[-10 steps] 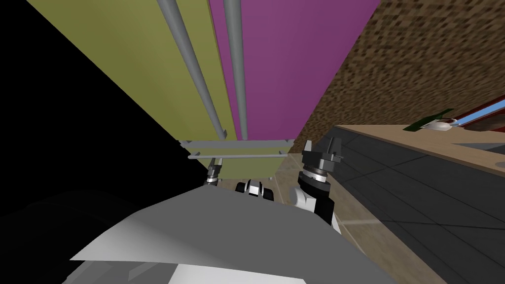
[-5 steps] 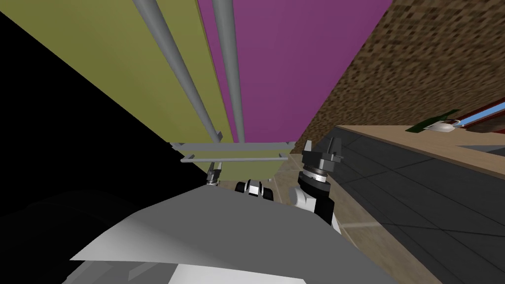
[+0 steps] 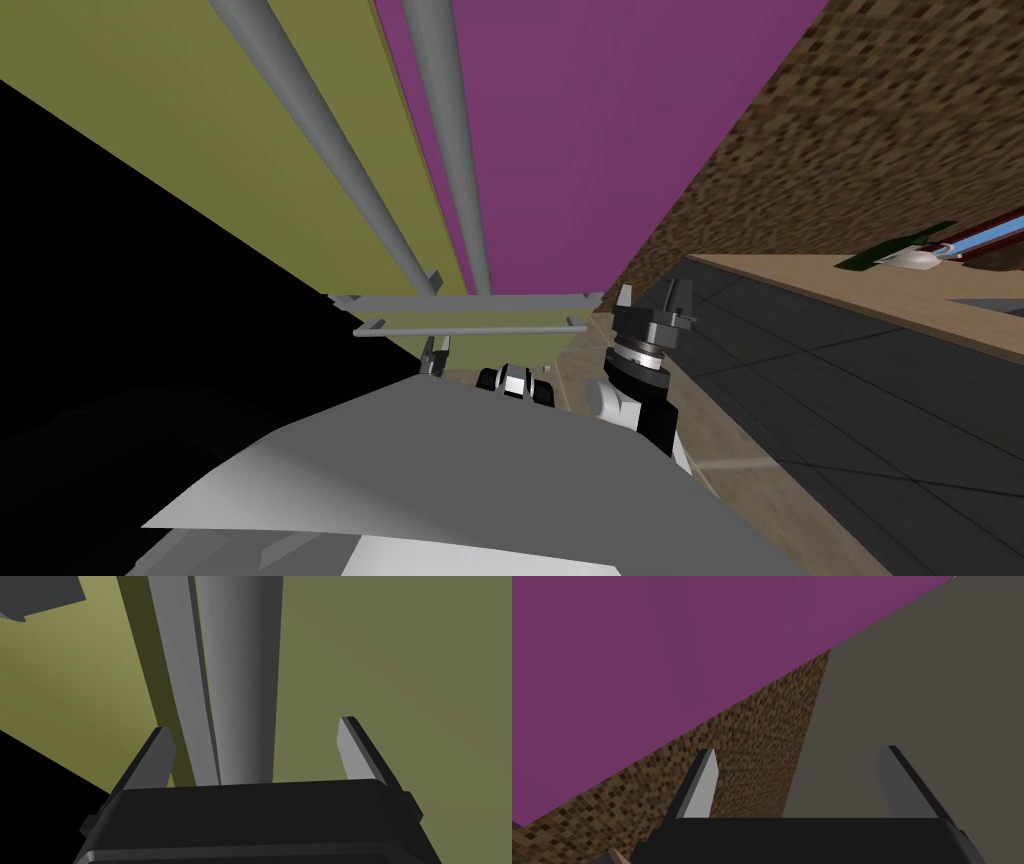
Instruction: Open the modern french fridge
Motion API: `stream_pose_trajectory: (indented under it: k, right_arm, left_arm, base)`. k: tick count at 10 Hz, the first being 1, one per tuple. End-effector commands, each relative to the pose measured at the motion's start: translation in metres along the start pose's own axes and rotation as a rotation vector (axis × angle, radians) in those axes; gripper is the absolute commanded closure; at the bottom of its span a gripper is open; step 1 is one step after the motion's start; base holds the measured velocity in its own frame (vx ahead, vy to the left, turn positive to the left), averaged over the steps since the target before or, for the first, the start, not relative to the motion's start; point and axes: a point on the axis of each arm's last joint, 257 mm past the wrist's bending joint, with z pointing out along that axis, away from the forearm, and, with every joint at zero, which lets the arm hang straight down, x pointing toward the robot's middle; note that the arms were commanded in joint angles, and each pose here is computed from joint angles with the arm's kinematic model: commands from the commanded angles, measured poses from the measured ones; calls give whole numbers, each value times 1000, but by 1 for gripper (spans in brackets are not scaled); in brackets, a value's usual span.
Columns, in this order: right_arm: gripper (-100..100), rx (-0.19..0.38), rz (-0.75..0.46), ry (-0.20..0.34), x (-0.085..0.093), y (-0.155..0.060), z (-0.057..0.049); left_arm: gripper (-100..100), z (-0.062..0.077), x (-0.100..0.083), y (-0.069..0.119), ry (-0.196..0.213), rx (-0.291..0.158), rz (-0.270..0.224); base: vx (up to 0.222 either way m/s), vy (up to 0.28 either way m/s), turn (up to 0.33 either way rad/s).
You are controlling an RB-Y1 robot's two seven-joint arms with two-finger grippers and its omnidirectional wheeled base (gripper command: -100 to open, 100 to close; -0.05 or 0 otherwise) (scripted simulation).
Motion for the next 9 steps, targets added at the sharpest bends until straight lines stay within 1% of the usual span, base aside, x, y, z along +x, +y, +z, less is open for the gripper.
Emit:
stream_pose_trajectory:
  k: [1, 2, 3, 6, 7, 8, 9]
  right_arm:
    - [0, 0, 0, 0, 0, 0, 0]
    - [0, 0, 0, 0, 0, 0, 0]
    - [0, 0, 0, 0, 0, 0, 0]
    - [0, 0, 0, 0, 0, 0, 0]
    - [0, 0, 0, 0, 0, 0, 0]
    - [0, 0, 0, 0, 0, 0, 0]
    - [0, 0, 0, 0, 0, 0, 0]
  left_arm:
    - [-100, -15, 8, 5, -47, -5, -31]
    - [-100, -12, 7, 4, -37, -4, -25]
    - [-100, -3, 1, 2, -38, -3, -26]
    - [-100, 10, -6, 0, -37, -3, -25]
    - [-100, 16, -10, -2, -36, -3, -26]
    - [-100, 19, -12, -2, -36, -3, -26]
    - [-100, 16, -10, -2, -36, -2, -25]
  base:
    - [11, -20, 56]
    - [1, -7, 16]
    - [4, -20, 4]
    - [7, -32, 4]
    - [8, -30, 10]
    - [6, -30, 4]
    - [2, -13, 1]
